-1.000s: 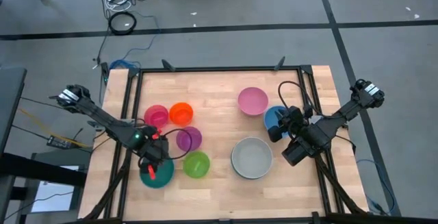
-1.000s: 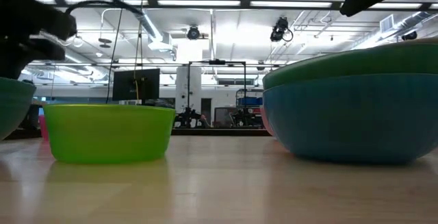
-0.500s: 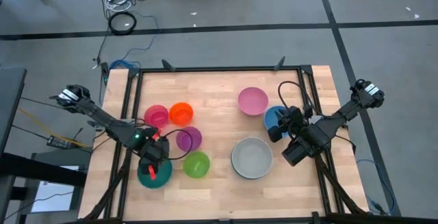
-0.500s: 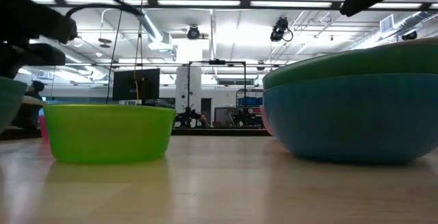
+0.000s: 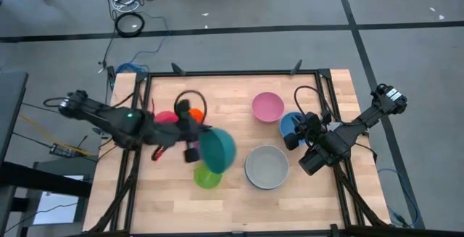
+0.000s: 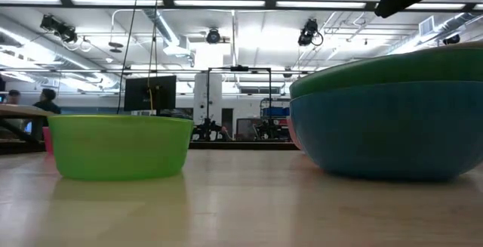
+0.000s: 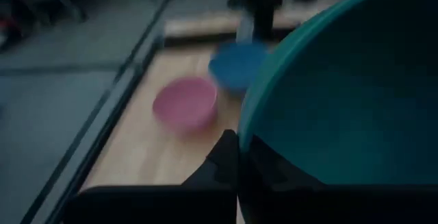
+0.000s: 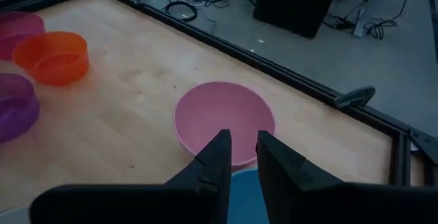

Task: Nest bowls inside each other
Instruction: Stack the dark green bowl on top of the gray bowl

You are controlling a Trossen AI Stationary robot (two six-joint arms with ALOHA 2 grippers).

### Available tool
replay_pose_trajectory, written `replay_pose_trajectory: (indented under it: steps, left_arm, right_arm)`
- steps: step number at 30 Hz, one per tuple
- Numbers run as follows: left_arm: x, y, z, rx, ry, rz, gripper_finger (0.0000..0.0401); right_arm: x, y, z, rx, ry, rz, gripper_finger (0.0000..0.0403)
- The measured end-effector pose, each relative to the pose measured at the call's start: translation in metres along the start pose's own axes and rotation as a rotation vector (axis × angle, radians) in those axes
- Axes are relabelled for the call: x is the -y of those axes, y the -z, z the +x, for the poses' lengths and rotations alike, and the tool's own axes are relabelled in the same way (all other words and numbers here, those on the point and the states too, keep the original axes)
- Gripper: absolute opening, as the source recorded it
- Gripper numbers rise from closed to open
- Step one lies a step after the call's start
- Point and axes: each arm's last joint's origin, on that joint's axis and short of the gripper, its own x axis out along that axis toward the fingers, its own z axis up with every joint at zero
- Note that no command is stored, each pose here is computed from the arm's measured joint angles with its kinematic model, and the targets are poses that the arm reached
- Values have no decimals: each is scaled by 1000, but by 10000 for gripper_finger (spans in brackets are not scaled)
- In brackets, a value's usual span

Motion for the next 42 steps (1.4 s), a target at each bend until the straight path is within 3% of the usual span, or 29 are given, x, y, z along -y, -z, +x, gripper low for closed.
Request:
replay_pose_trajectory:
  steps: [5, 9, 12, 21, 26, 31, 36, 42]
  left_arm:
    - [9, 18, 60, -20, -24, 10, 7]
    - [20, 20, 105, 65, 68, -18, 7]
    - [23, 26, 135, 41, 109, -22, 7]
    - [34, 45, 186, -46, 181, -115, 7]
    - [40, 46, 198, -69, 225, -167, 15]
    - [41, 36, 195, -102, 246, -210, 83]
    - [37, 19, 189, -131, 236, -208, 139]
    - [35, -2, 180, -133, 245, -124, 157]
  right_arm:
    - [-1, 1, -7, 94, -44, 10, 57]
    - [3, -1, -16, 190, -104, 45, 56]
    - [8, -4, -19, 200, -127, 67, 56]
    - [11, -4, -23, 203, -151, 68, 55]
    - [11, -4, -23, 201, -149, 63, 56]
    - [11, -4, -23, 179, -146, 61, 55]
    - [11, -3, -23, 175, -146, 60, 54]
    - [11, -2, -22, 116, -135, 61, 55]
